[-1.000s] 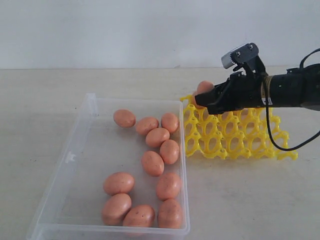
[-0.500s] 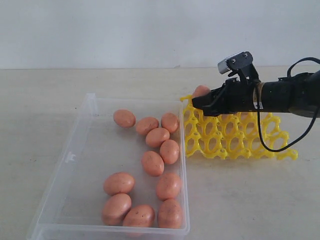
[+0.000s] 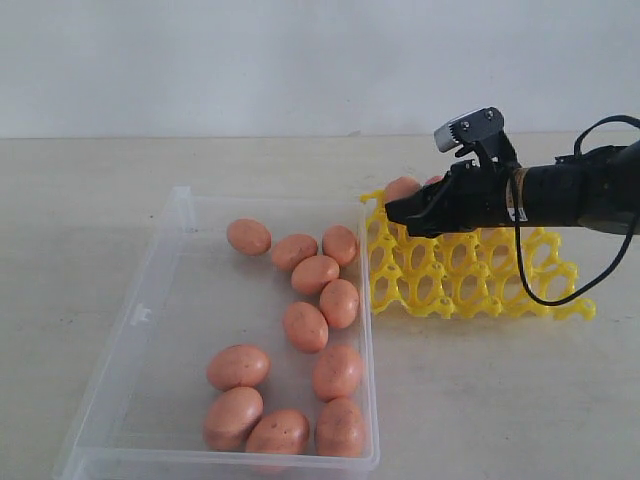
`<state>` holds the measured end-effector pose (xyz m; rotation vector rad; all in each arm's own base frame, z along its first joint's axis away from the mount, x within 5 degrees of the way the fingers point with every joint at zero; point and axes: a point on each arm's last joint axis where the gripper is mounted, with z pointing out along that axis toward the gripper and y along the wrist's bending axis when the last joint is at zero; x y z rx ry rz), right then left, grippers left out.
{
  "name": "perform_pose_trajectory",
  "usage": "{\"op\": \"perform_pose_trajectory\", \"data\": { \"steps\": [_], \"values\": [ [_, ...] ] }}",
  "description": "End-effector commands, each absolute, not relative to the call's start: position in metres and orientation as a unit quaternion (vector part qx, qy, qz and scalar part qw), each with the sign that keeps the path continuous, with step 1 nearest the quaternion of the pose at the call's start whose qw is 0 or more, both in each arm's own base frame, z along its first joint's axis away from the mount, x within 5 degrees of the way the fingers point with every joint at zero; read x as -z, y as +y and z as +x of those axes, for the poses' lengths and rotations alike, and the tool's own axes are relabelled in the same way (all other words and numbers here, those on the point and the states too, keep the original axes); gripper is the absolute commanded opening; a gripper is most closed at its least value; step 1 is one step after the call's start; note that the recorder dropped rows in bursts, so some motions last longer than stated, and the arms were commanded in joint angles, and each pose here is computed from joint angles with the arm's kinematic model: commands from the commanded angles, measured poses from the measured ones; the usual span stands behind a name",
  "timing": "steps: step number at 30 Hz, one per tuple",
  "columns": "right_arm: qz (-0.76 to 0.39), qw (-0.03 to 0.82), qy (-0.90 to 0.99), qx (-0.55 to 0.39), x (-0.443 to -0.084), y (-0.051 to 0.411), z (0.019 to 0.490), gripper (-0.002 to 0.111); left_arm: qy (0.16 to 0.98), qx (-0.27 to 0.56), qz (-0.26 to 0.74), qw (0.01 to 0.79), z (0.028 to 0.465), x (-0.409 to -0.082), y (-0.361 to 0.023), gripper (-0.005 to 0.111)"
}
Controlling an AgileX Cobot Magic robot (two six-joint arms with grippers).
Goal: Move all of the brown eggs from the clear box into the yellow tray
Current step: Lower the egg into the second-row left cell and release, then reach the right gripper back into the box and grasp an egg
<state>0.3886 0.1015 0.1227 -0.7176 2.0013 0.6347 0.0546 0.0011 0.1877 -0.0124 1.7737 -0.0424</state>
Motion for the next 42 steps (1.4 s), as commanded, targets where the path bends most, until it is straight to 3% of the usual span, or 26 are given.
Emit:
{"op": "perform_pose_trajectory", "data": {
  "steps": [1,12,13,14,17,28,34,38,40,42],
  "values": [
    [-0.291,0.448,0.805,-0.258,-0.126,0.103,0.389,0.045,0.772,0.015,0.002,0.635,0.055,-0.188,0.001,0.001],
    [-0.317,0.439,0.800,-0.258,-0.124,0.106,0.386,0.046,0.772,0.013,0.005,0.635,0.055,-0.188,0.001,0.001],
    [-0.317,0.439,0.800,-0.259,-0.124,0.107,0.386,0.050,0.773,0.013,0.005,0.634,0.055,-0.188,0.001,0.001],
    [-0.318,0.439,0.799,-0.260,-0.124,0.108,0.386,0.060,0.773,0.013,0.005,0.634,0.055,-0.188,0.001,0.001],
    [-0.319,0.436,0.802,-0.256,-0.124,0.110,0.385,0.070,0.773,0.013,0.005,0.634,0.055,-0.188,0.001,0.001],
    [-0.316,0.444,0.802,-0.244,-0.131,0.108,0.386,0.070,0.770,0.012,0.007,0.638,0.055,-0.188,0.001,0.001],
    [-0.301,0.548,0.754,-0.202,-0.187,0.104,0.391,0.070,0.714,0.025,0.022,0.700,0.056,-0.203,-0.003,0.001],
    [-0.216,0.608,0.722,-0.249,-0.237,0.101,0.385,0.068,0.665,0.027,0.041,0.745,0.056,-0.216,-0.006,0.001],
    [-0.177,0.610,0.712,-0.299,-0.260,0.105,0.377,0.061,0.651,0.030,0.044,0.757,0.055,-0.219,-0.006,0.001],
    [-0.131,0.597,0.706,-0.357,-0.284,0.110,0.365,0.046,0.647,0.030,0.046,0.760,0.055,-0.220,-0.007,0.001]
  ]
}}
